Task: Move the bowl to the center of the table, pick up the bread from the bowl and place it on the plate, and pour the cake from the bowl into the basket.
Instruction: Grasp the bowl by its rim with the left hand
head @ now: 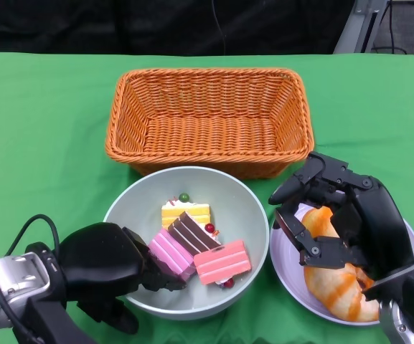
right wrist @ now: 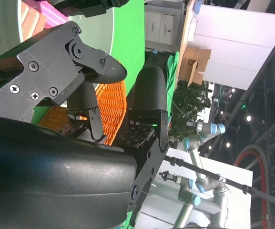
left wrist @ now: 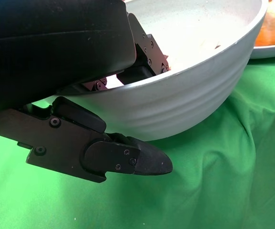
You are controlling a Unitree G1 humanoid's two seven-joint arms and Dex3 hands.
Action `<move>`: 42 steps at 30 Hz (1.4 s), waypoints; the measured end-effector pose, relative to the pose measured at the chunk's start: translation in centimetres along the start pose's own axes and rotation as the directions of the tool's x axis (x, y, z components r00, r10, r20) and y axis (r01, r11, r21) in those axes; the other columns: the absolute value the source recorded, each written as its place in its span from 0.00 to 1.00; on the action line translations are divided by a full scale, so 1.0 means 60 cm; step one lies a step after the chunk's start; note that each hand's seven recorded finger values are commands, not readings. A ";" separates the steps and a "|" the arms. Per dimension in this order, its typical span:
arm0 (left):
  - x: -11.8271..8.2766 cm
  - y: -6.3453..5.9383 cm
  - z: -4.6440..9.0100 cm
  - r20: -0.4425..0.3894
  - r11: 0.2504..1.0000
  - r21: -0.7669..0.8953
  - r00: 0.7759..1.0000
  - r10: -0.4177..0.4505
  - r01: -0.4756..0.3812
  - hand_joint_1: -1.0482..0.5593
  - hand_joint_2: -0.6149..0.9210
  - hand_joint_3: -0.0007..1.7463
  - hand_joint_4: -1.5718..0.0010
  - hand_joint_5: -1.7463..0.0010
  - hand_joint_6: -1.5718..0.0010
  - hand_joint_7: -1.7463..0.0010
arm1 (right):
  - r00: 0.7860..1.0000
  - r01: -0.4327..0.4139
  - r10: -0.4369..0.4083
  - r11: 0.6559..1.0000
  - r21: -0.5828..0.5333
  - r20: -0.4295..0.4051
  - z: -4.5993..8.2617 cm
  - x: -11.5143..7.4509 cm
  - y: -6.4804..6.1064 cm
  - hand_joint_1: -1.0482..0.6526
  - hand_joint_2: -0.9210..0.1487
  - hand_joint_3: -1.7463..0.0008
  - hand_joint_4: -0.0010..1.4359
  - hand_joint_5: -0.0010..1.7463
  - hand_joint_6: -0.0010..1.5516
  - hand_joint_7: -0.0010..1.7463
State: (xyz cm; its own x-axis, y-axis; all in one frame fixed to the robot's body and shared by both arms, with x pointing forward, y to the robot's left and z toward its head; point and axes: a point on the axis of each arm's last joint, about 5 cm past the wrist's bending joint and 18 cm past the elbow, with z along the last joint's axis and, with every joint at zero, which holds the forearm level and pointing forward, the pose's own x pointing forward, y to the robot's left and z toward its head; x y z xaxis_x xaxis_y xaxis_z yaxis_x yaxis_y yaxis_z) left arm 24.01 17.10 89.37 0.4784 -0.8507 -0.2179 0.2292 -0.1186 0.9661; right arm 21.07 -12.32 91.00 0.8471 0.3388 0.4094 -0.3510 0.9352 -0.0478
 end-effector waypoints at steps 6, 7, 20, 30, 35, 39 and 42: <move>0.000 0.000 0.000 -0.001 1.000 0.000 1.000 -0.011 0.011 0.38 1.00 0.10 0.50 0.95 0.50 0.96 | 1.000 -0.001 0.001 1.000 0.000 0.000 0.000 0.000 0.000 0.55 0.37 0.46 0.47 0.85 0.44 0.67; 0.000 0.000 0.000 -0.001 1.000 -0.001 1.000 -0.011 0.011 0.41 1.00 0.08 0.45 0.94 0.46 0.96 | 1.000 -0.001 0.001 1.000 0.000 0.000 0.000 0.000 0.000 0.55 0.36 0.46 0.47 0.85 0.44 0.67; -0.002 -0.014 -0.001 0.018 0.997 -0.039 0.998 0.062 -0.062 0.47 1.00 0.04 0.47 0.46 0.24 0.97 | 1.000 0.000 0.000 1.000 0.001 0.000 0.000 0.000 0.000 0.55 0.37 0.46 0.47 0.85 0.45 0.67; -0.006 -0.050 -0.006 0.021 0.970 -0.108 0.975 0.223 -0.219 0.51 1.00 0.05 0.65 0.01 0.50 0.47 | 1.000 0.000 0.000 1.000 0.001 0.002 0.000 0.000 0.001 0.56 0.37 0.45 0.47 0.85 0.45 0.67; -0.005 -0.063 -0.009 0.003 0.956 -0.132 0.964 0.265 -0.262 0.52 1.00 0.09 0.64 0.00 0.61 0.25 | 1.000 0.000 0.000 1.000 0.001 0.003 0.001 0.000 0.001 0.55 0.37 0.46 0.47 0.85 0.45 0.67; -0.005 -0.068 -0.011 0.008 0.953 -0.134 0.961 0.276 -0.273 0.52 1.00 0.11 0.62 0.00 0.64 0.17 | 1.000 0.001 -0.001 1.000 -0.002 0.004 0.001 0.000 0.001 0.55 0.36 0.46 0.47 0.84 0.45 0.67; -0.006 -0.072 -0.011 0.006 0.945 -0.147 0.955 0.295 -0.291 0.53 1.00 0.13 0.62 0.00 0.69 0.07 | 1.000 0.001 -0.001 1.000 -0.002 0.005 0.001 0.000 0.001 0.56 0.36 0.46 0.48 0.84 0.45 0.67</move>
State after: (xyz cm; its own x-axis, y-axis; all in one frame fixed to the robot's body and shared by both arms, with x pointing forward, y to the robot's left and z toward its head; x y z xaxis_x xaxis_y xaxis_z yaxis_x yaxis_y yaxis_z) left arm 23.39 18.23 85.16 0.5194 -0.8509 0.0780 0.2022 0.2111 0.9563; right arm 21.03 -12.27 91.08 0.8456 0.3372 0.4138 -0.3493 0.9358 -0.0488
